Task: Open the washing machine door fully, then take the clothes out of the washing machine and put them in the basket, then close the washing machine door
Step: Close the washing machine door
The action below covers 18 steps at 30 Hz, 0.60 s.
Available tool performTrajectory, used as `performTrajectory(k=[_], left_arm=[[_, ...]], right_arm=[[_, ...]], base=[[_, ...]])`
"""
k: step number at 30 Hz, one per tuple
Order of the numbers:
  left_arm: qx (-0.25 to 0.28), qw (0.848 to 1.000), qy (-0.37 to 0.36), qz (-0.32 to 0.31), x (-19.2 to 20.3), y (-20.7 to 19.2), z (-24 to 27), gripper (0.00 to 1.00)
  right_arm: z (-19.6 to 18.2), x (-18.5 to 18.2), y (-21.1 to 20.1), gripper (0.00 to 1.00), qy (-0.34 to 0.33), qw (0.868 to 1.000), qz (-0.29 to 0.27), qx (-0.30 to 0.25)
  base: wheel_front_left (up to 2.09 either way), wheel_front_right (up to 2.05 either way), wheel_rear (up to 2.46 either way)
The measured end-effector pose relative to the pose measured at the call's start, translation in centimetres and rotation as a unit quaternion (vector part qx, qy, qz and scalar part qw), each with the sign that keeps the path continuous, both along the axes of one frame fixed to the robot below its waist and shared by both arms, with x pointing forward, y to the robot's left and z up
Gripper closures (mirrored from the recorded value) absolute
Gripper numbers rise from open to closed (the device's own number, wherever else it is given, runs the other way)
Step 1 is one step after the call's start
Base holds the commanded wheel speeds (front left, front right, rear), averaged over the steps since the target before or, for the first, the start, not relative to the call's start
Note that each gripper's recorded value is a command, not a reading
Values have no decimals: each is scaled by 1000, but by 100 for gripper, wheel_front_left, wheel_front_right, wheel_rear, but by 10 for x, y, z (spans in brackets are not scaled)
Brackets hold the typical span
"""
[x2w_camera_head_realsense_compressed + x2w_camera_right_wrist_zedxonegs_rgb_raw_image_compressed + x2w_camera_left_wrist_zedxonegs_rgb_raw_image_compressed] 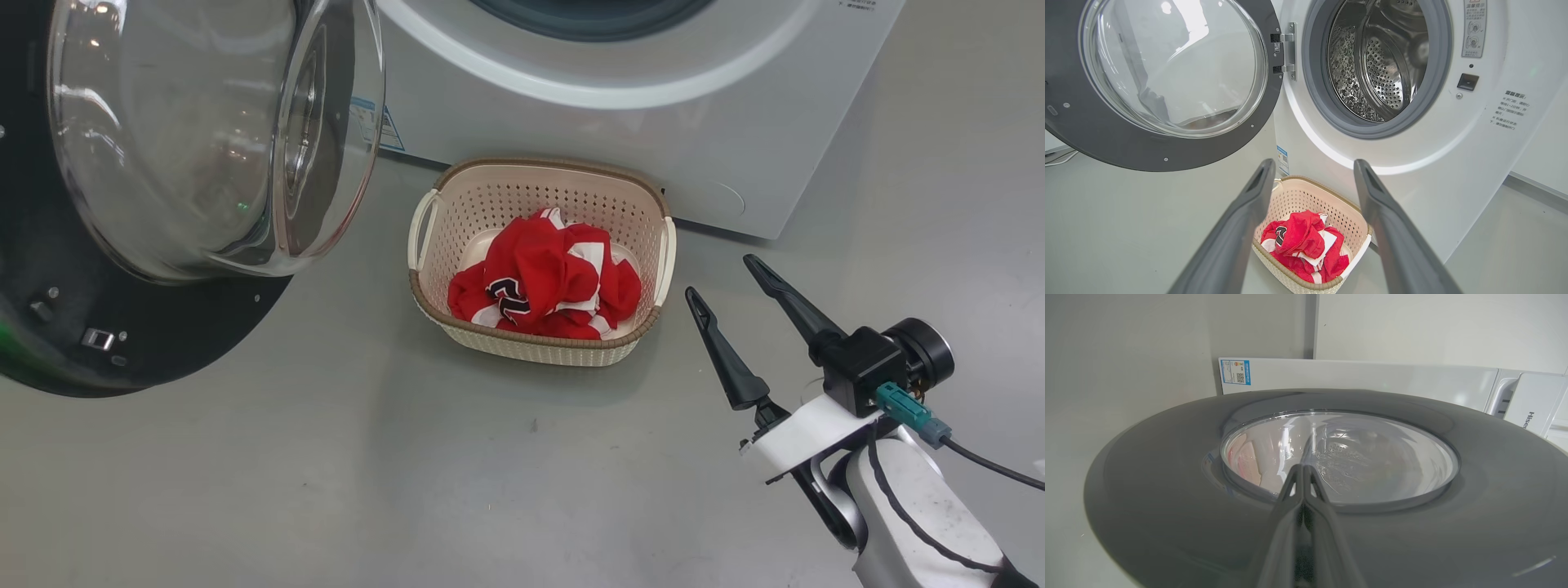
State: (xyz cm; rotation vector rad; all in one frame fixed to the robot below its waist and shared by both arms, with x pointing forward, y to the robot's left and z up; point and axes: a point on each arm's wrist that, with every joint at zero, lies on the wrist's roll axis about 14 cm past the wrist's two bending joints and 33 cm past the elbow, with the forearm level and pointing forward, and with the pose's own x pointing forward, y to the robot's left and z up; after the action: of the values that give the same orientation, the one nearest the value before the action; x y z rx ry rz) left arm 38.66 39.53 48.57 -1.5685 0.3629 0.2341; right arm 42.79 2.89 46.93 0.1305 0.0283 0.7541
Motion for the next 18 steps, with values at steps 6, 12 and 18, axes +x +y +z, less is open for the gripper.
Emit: performTrajectory(k=[6,12,18], left_arm=[[-16,998,-36,-46,5,-21,9,100],[-26,994,-53,-94,7,-42,13,100],[-41,987,-75,-135,11,-64,19,100]], right_arm=[[-1,-2,0,0,2,1000,-1,-1],[-1,-2,-2,0,1,1000,-6,-3],[1,-2,-2,0,0,1000,-7,-2]], base=[[0,0,0],[0,0,0],[0,0,0]])
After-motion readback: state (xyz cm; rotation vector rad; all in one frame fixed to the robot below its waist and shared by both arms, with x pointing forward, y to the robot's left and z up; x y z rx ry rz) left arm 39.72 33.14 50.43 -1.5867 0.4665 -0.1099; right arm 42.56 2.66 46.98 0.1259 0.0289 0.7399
